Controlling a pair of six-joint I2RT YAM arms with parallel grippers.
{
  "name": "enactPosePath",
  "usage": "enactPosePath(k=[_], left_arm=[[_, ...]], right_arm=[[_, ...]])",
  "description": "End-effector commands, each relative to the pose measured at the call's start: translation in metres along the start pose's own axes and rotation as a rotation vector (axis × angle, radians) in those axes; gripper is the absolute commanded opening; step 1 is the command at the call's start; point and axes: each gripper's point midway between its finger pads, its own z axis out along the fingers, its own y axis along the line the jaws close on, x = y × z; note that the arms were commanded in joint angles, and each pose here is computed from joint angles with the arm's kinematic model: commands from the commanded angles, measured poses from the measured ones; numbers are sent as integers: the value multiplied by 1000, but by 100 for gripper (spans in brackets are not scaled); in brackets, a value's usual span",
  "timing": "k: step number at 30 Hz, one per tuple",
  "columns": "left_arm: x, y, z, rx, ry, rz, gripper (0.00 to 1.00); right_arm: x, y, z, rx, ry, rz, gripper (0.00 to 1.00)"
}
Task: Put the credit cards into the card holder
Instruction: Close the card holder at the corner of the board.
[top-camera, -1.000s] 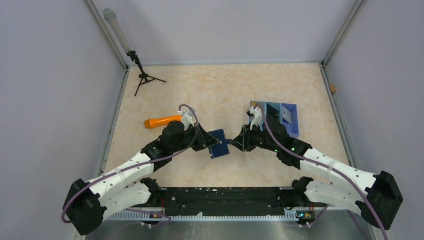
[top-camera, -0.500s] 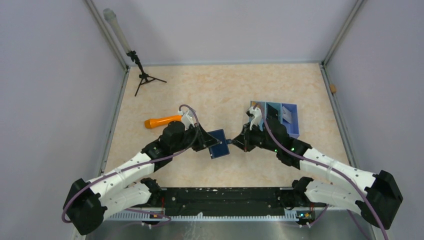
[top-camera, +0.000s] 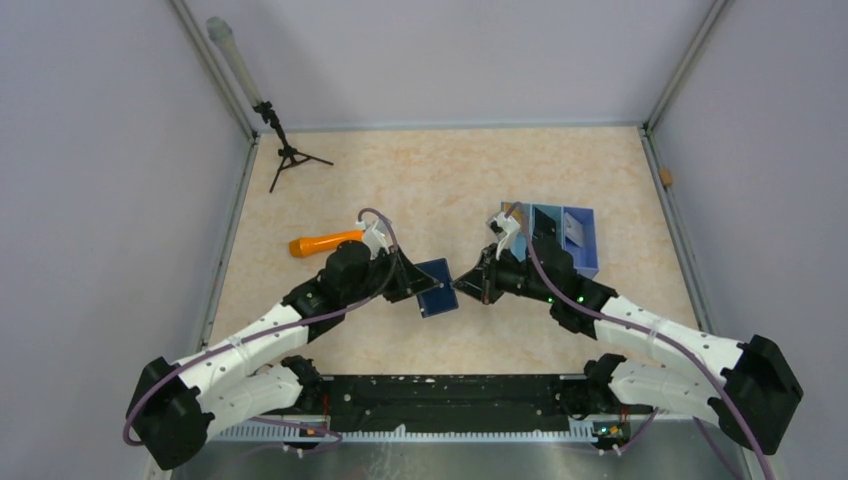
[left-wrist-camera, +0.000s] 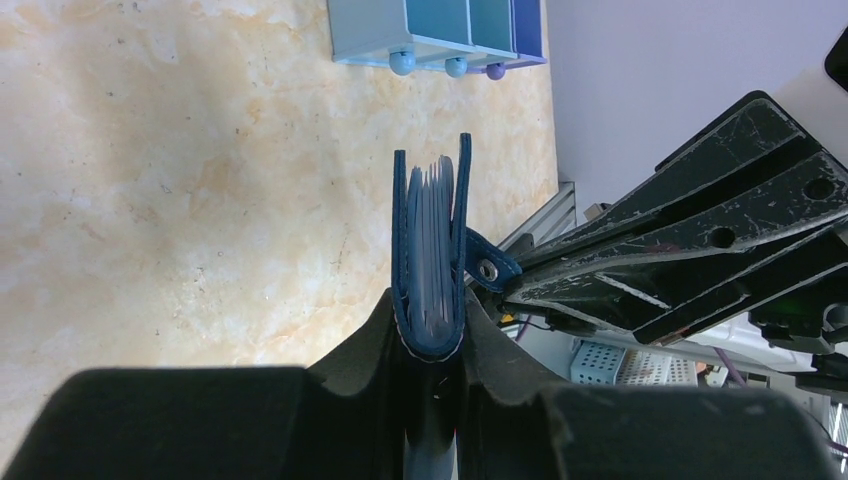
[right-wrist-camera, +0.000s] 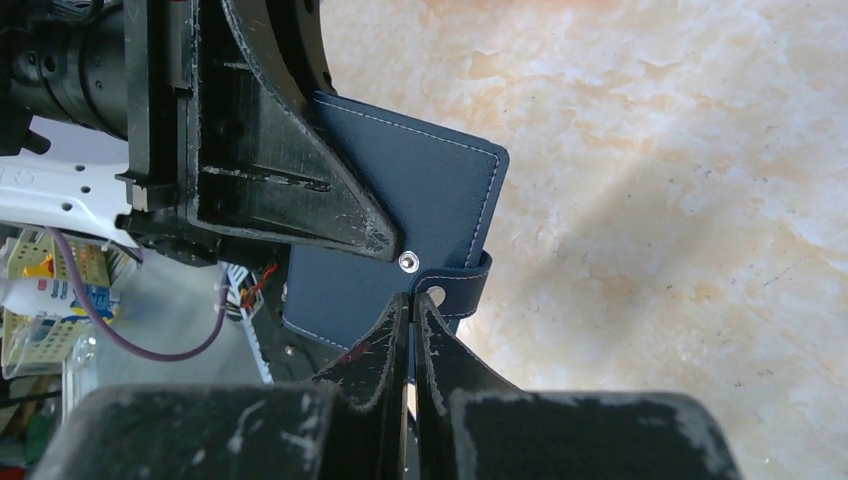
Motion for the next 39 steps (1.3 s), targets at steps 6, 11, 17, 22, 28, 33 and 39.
enactPosePath(k=[6,11,17,22,28,33,39], left_arm=[[-12,-22,2,63,-37,25,0],[-10,-22,4,66,-22,23,0],[-8,-23,4,68,-13,29,0],[-7,-20,6,59,-7,27,0],[-4,-18,9,40,8,32,0],[4,17,16,-102,39,42,0],[31,71,23,-328,144,63,0]], right_arm=[[-9,27,9,-137,-45,-2,0],[-7,28,12,-156,-49,12,0],[-7,28,13,-163,-60,14,0],[-5,27,13,-165,-61,17,0],[-1,25,15,-169,-54,26,0],[15,-12,19,23,-11,60,0],[47,-44,14,180,20,108,23]])
